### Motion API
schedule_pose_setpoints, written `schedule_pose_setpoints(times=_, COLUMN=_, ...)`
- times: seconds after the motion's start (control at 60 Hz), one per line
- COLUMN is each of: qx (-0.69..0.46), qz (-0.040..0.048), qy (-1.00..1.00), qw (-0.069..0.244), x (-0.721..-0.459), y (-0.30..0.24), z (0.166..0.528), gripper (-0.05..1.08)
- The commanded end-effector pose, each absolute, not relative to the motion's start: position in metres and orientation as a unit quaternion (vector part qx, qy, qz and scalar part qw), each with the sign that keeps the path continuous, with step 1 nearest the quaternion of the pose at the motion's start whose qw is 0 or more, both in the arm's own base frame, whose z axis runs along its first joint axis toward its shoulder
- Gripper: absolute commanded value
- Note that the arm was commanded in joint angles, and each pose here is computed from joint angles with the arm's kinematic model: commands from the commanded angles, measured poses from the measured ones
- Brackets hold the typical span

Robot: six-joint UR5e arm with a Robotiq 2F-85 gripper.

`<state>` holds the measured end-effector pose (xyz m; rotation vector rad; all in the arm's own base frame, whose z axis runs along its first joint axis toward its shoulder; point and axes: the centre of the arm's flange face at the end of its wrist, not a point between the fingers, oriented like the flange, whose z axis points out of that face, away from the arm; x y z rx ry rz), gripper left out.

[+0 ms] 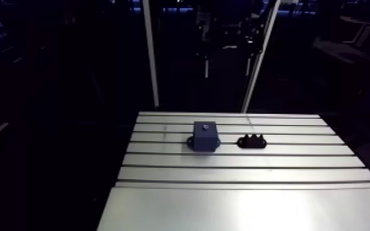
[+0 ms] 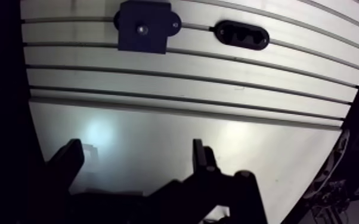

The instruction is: Pick up the M10 bolt and insert it into the hole until fully seated.

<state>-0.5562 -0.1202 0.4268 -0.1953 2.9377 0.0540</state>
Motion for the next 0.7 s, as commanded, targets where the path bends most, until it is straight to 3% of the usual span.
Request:
schedule_pose_setpoints(times=0.017, qx=-0.028, qz=0.0202, qy=0.998, qw=0.047, x=-0.515, y=-0.08, z=0.481, gripper=0.0)
schedule_pose_setpoints(times=0.417, qx=-0.028, qz=0.0176, qy=0.999, qw=0.038, x=-0.519, y=-0.085, z=0.485, gripper=0.01)
schedule_pose_setpoints(times=0.7, qx=-0.027, qz=0.0112, qy=1.0, qw=-0.002, x=-0.53, y=-0.088, z=0.495, gripper=0.01)
